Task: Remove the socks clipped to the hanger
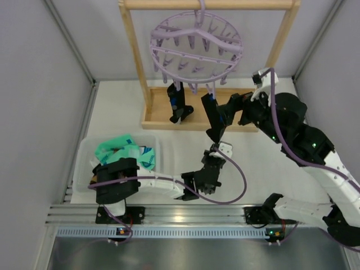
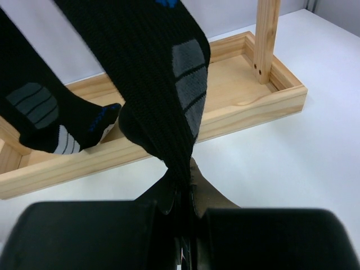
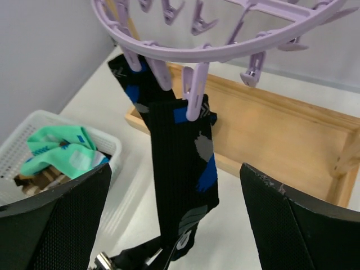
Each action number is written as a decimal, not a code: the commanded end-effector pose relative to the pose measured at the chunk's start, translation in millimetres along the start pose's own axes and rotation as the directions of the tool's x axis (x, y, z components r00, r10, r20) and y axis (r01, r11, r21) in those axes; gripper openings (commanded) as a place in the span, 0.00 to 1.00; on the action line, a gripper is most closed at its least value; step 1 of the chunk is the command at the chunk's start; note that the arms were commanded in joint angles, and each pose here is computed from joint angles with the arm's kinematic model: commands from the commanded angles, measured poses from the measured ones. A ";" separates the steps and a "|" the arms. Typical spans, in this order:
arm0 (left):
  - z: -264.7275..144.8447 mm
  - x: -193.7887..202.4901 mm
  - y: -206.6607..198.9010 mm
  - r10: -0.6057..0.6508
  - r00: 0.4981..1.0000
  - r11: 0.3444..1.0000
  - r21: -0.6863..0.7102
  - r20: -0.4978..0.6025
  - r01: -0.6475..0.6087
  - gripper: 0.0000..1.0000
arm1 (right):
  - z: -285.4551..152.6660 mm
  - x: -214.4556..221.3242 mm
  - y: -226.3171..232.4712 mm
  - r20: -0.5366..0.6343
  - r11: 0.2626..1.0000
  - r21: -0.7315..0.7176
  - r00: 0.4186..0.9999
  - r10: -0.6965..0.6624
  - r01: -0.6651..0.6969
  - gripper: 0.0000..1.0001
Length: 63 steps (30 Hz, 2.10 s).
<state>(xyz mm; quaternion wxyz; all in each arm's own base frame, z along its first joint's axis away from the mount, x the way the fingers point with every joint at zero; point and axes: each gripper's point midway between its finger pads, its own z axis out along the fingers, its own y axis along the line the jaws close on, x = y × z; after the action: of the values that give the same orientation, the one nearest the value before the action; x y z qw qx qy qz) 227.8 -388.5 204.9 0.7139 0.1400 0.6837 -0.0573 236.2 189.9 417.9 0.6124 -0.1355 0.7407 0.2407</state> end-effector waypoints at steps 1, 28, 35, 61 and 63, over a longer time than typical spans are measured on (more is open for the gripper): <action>5.6 -16.2 -9.4 -0.005 1.000 1.000 -0.019 0.027 0.005 0.00 | 10.8 -16.0 -17.9 -0.001 0.992 0.122 1.000 -0.019 0.019 0.90; 13.4 -33.6 -58.2 0.125 0.990 0.992 0.016 0.062 -0.127 0.00 | 99.0 -6.3 -10.2 -0.349 0.721 0.443 0.844 -0.408 0.532 0.75; 12.6 -38.7 -62.2 0.115 0.991 0.993 0.026 0.071 -0.117 0.00 | 104.3 -6.0 -9.9 -0.365 0.638 0.507 0.815 -0.450 0.579 0.70; 5.5 -44.4 -67.5 0.091 0.992 0.994 0.053 0.082 -0.096 0.00 | 114.9 -6.2 -33.0 -0.382 0.516 0.613 0.796 -0.469 0.598 0.49; 5.3 -43.4 -67.6 0.092 0.992 0.994 0.054 0.082 -0.097 0.00 | 115.6 -4.2 -33.7 -0.385 0.516 0.611 0.795 -0.469 0.600 0.48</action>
<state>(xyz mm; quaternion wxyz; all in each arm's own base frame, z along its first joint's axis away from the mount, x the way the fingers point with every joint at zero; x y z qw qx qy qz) 219.6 -450.8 221.9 0.7279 0.2092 0.6529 -0.0126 347.2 225.6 396.9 0.5865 -0.1516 0.7483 -0.2704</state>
